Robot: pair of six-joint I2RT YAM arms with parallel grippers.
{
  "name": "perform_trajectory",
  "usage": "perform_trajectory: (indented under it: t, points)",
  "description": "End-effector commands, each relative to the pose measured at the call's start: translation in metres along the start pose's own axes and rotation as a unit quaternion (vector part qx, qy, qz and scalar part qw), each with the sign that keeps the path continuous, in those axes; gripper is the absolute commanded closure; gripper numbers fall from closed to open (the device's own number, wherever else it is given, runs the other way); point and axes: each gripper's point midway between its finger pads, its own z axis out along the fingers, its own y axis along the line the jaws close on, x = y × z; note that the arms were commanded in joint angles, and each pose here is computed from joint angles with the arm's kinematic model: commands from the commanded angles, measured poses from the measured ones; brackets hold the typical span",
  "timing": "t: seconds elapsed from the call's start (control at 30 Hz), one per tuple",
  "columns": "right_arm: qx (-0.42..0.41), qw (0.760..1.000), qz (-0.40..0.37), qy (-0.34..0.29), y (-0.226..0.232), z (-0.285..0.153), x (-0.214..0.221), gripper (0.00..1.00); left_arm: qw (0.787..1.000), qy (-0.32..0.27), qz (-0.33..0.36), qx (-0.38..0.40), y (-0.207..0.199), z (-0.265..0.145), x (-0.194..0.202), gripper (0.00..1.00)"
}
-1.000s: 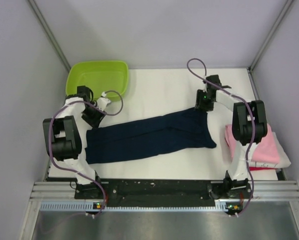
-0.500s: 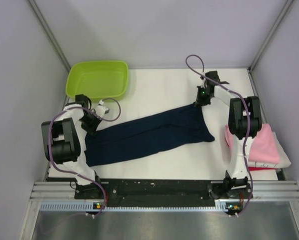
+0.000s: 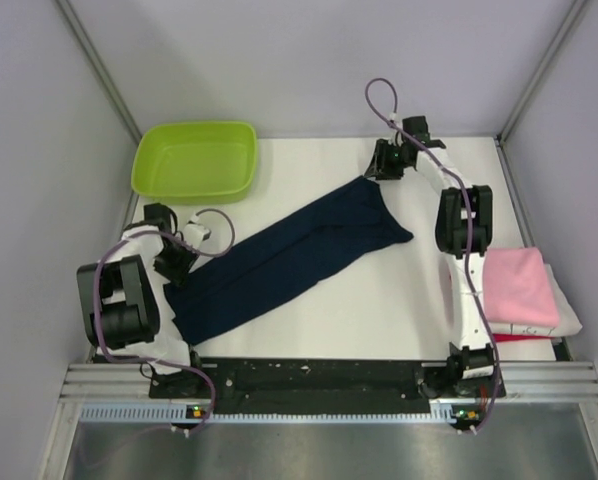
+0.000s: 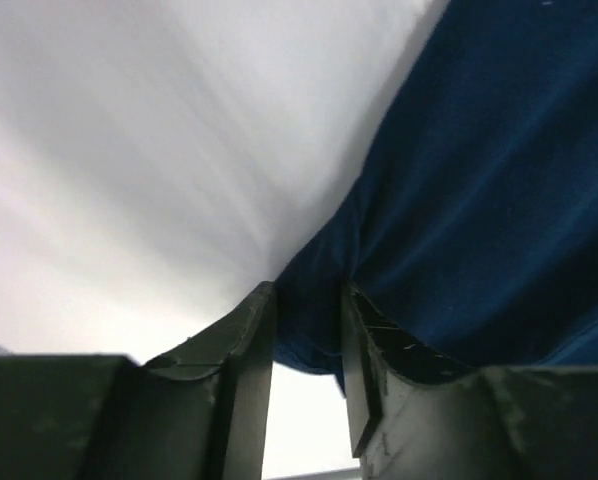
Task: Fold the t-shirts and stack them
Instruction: Rotate the tshirt 90 degrees
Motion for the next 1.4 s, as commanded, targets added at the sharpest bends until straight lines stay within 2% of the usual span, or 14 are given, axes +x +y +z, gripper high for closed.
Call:
perform_trajectory:
  t: [0.0,0.13,0.27,0.47,0.63,0.7,0.8,0.87,0.9,1.07,1.2,1.27,1.33,1.37]
  points:
    - [-0.023,0.998,-0.022,-0.059,0.028,-0.042,-0.047,0.49,0.998,0.034,-0.011,-0.043,0.01,-0.019,0.024,0.59]
    - [0.06,0.992,-0.046,-0.105,0.024,-0.112,-0.063,0.44,0.986,0.069,0.0,-0.149,0.052,-0.045,0.042,0.39]
    - [0.145,0.985,-0.016,-0.093,-0.003,-0.164,-0.016,0.41,0.981,0.065,0.009,-0.183,0.071,-0.063,0.046,0.37]
    - [0.125,0.991,0.047,0.016,-0.012,-0.157,0.103,0.4,0.982,0.042,-0.021,-0.183,0.081,-0.062,0.032,0.41]
    - [0.093,0.991,0.075,0.053,-0.014,-0.138,0.146,0.4,0.99,-0.016,-0.039,-0.137,0.07,-0.064,0.006,0.45]
    - [0.054,0.992,0.094,0.064,-0.004,-0.126,0.155,0.45,0.993,-0.047,-0.04,-0.104,0.059,-0.066,-0.008,0.45]
    - [0.044,0.99,0.112,0.072,-0.007,-0.113,0.159,0.71,0.995,-0.06,-0.033,-0.068,0.04,-0.064,-0.02,0.46]
    - [0.051,0.99,0.112,0.065,-0.013,-0.108,0.15,0.96,0.997,-0.06,-0.017,-0.046,0.026,-0.061,-0.024,0.47]
    - [0.057,0.991,0.112,0.05,-0.018,-0.107,0.136,1.0,0.998,-0.058,-0.007,-0.036,0.019,-0.058,-0.025,0.47]
    - [0.045,0.992,0.112,-0.031,-0.038,-0.081,0.018,1.0,0.996,-0.047,0.058,0.046,-0.039,-0.048,-0.028,0.57]
    - [0.014,0.99,0.12,-0.073,-0.04,-0.037,-0.067,1.0,0.99,-0.065,0.104,0.073,-0.074,-0.047,-0.041,0.55]
    - [0.001,0.985,0.131,-0.112,-0.044,-0.027,-0.098,0.87,0.984,-0.085,0.118,0.101,-0.094,-0.049,-0.051,0.54]
    - [-0.019,0.979,0.133,-0.155,-0.036,-0.031,-0.123,0.58,0.98,-0.094,0.123,0.124,-0.11,-0.047,-0.058,0.5]
    - [-0.023,0.973,0.138,-0.185,-0.047,-0.047,-0.139,0.52,0.978,-0.092,0.13,0.134,-0.118,-0.044,-0.059,0.48]
